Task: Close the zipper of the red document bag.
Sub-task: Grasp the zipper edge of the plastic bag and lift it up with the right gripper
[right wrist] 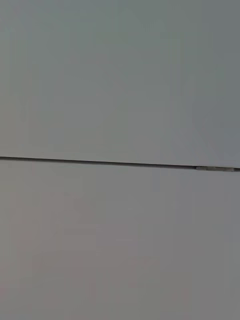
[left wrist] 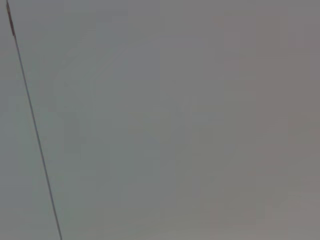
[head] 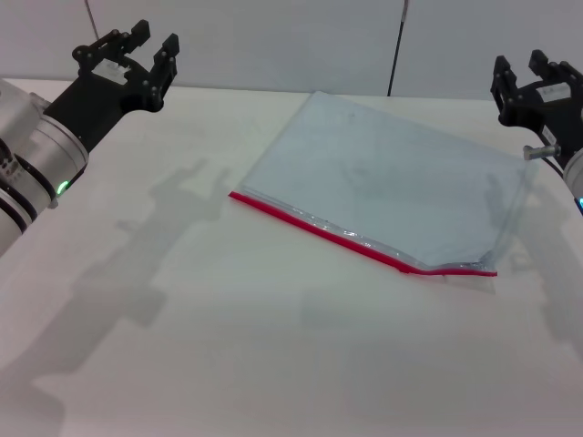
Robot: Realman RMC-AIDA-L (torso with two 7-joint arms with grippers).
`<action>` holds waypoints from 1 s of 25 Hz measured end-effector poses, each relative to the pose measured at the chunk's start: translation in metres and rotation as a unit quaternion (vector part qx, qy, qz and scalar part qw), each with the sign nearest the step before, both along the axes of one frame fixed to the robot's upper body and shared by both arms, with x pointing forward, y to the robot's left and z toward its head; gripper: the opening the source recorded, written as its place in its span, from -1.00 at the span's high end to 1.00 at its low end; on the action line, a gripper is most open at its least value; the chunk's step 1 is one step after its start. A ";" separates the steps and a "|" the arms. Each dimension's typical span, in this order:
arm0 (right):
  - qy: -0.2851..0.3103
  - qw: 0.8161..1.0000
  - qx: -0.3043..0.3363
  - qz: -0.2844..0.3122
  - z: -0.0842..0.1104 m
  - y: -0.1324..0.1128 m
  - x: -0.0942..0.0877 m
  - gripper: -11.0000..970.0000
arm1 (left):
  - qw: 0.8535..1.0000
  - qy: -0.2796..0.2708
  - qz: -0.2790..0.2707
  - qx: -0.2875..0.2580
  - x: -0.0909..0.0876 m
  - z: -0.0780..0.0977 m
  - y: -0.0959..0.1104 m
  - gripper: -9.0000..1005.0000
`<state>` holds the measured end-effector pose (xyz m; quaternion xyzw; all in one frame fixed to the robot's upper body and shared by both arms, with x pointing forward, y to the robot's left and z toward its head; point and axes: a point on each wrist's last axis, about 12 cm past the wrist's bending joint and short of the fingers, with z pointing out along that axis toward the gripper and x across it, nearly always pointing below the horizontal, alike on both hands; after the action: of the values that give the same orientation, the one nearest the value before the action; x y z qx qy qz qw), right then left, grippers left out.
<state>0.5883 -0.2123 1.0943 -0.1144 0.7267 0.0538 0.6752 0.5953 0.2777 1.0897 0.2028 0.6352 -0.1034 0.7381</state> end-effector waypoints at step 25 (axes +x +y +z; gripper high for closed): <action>0.093 0.973 -0.175 0.115 0.028 0.010 -0.042 0.04 | 0.999 0.013 0.041 -0.026 -0.002 -0.003 0.015 0.20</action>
<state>0.5465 -0.2022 1.1227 -0.3082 0.7662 0.0130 0.5637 0.5935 0.2927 1.0865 0.1560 0.6494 -0.0922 0.7386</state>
